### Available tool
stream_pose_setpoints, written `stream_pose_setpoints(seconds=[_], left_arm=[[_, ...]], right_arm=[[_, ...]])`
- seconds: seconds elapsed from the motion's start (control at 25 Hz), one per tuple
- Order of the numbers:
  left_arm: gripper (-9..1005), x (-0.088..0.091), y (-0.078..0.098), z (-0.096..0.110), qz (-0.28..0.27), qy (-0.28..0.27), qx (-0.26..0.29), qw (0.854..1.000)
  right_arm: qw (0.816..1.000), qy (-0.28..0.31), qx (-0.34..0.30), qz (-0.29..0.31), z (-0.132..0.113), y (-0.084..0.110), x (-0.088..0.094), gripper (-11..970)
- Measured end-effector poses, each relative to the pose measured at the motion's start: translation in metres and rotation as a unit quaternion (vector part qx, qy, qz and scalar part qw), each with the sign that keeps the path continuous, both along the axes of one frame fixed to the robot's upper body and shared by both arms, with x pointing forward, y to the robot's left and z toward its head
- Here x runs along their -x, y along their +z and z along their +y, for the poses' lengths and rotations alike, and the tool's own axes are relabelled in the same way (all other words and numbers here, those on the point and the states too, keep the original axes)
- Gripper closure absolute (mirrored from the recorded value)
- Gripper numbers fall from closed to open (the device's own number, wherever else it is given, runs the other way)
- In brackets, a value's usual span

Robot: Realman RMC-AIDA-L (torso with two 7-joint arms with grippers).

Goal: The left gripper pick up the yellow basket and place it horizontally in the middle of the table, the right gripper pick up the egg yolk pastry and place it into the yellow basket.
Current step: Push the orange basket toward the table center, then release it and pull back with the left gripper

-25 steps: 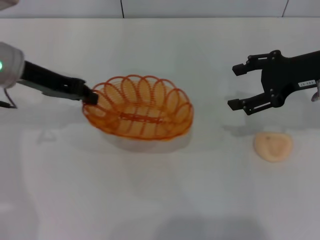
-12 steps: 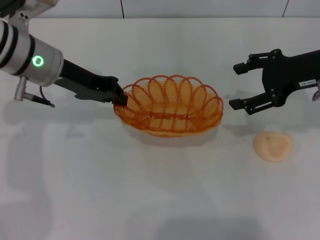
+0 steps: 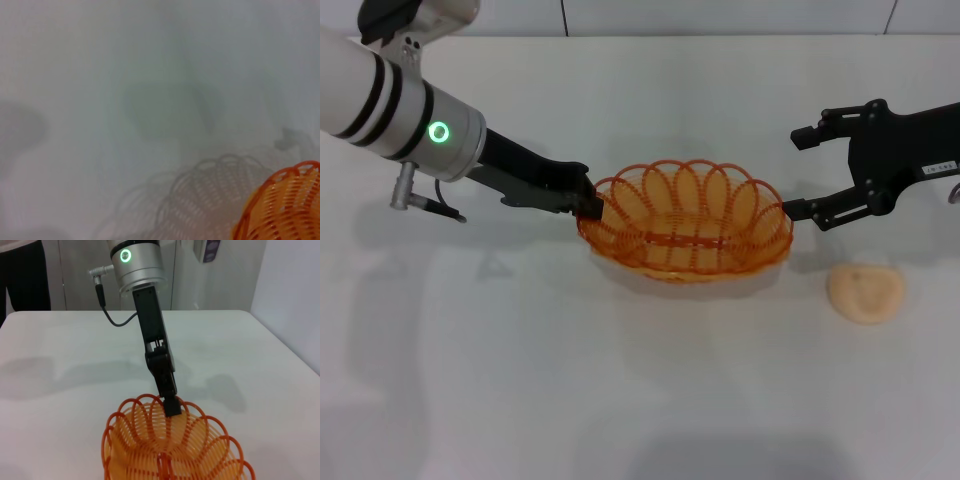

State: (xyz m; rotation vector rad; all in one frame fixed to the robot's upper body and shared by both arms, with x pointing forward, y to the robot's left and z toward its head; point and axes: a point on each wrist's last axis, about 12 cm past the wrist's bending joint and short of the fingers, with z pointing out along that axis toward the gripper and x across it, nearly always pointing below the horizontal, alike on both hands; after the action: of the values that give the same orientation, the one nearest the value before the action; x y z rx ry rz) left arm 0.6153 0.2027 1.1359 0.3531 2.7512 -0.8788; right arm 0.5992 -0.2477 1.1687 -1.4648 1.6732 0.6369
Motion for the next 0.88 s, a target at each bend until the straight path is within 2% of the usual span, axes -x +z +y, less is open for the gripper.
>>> stream_pose_setpoints(seconds=[0.6,0.8,0.88], left_arm=[[868,0.0017,-0.0065,0.0037,0.011,0.021,-0.001,1.000],[642,0.0032,-0.0080,0.0040,0.018,0.019,-0.001,1.000],[601,0.0045,-0.0097,0.0048,0.024,0.018,0.000,1.000]], right_arm=[[1.000,0.001,0.003,-0.004,-0.0019,-0.0013,0.0016,90],[1.000,0.000,0.003,-0.004,-0.0022,-0.0020,0.0018,90],[1.000,0.000,0.003,-0.003,-0.0022,-0.0022,0.0018,90]])
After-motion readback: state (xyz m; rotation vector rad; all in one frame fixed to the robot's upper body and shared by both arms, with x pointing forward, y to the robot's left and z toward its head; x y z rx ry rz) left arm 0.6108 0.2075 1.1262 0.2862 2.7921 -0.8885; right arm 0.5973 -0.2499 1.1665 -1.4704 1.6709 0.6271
